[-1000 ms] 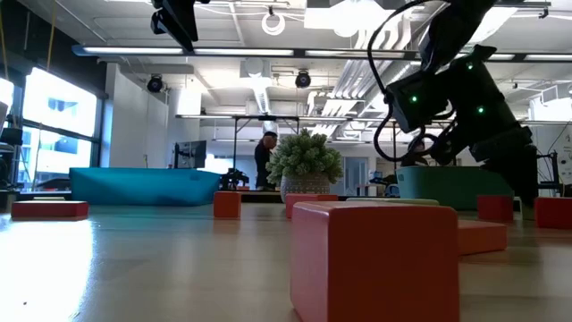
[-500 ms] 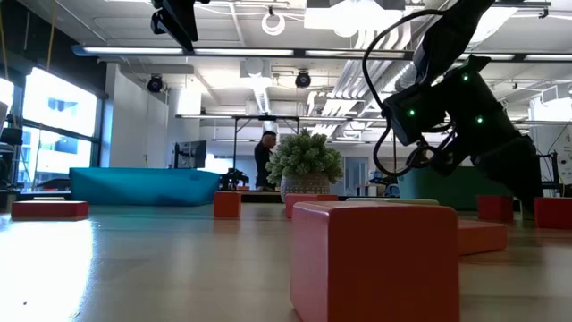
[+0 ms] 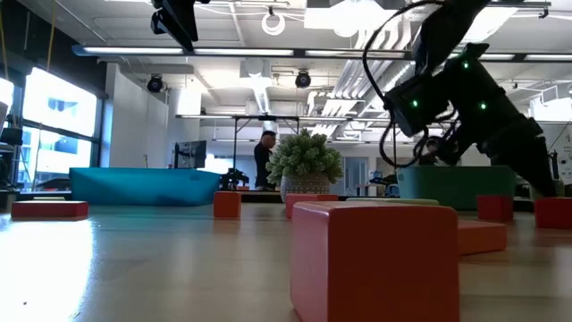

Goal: Sort & place blocks by color
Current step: Put the light green block into the green bin

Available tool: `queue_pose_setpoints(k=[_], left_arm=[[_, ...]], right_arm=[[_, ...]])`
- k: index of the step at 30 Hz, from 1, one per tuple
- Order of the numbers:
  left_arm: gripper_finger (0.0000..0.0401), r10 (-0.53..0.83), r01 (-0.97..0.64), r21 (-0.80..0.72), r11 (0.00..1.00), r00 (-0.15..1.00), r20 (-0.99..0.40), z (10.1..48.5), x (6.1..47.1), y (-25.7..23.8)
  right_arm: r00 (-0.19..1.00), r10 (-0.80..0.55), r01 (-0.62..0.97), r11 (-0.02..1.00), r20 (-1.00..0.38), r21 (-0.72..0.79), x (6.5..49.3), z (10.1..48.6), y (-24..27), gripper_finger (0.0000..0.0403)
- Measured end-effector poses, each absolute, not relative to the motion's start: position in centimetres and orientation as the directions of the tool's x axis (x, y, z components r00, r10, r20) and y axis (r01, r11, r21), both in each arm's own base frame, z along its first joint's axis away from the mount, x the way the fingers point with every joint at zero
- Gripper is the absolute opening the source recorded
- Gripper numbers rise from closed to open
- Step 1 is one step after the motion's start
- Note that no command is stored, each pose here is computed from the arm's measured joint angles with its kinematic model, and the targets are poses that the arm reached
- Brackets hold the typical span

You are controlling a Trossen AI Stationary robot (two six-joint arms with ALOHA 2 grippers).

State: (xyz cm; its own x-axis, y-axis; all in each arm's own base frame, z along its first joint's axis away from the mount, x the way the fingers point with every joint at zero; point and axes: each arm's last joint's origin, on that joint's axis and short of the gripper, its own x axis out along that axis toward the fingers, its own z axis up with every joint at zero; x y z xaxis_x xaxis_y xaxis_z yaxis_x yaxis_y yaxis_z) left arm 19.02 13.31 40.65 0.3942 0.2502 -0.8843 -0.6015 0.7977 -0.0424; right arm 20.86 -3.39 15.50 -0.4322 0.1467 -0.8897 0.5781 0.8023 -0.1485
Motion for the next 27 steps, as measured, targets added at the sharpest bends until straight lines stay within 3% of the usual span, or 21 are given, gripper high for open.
queue_pose_setpoints(k=[8,15,22,27], left_arm=[[0.0172,0.250,-0.602,-0.042,0.798,0.394,-0.884,40.6,19.0,13.3],[0.0172,0.250,-0.602,-0.042,0.798,0.394,-0.884,40.6,19.0,13.3],[0.0172,0.251,-0.602,-0.043,0.798,0.395,-0.884,40.7,19.0,13.3],[0.0172,0.251,-0.602,-0.043,0.797,0.395,-0.884,40.7,19.0,13.3]], right_arm=[[-0.205,0.045,0.674,0.731,-0.978,-0.108,21.3,20.7,-4.1,0.0104],[-0.002,-0.166,0.759,0.642,-0.986,-0.110,20.3,25.9,-6.5,0.0104],[0.102,-0.376,0.841,0.528,-0.921,-0.122,18.5,29.0,-10.1,0.0104],[0.096,-0.474,0.871,0.465,-0.875,-0.157,18.0,29.3,-12.6,0.0104]])
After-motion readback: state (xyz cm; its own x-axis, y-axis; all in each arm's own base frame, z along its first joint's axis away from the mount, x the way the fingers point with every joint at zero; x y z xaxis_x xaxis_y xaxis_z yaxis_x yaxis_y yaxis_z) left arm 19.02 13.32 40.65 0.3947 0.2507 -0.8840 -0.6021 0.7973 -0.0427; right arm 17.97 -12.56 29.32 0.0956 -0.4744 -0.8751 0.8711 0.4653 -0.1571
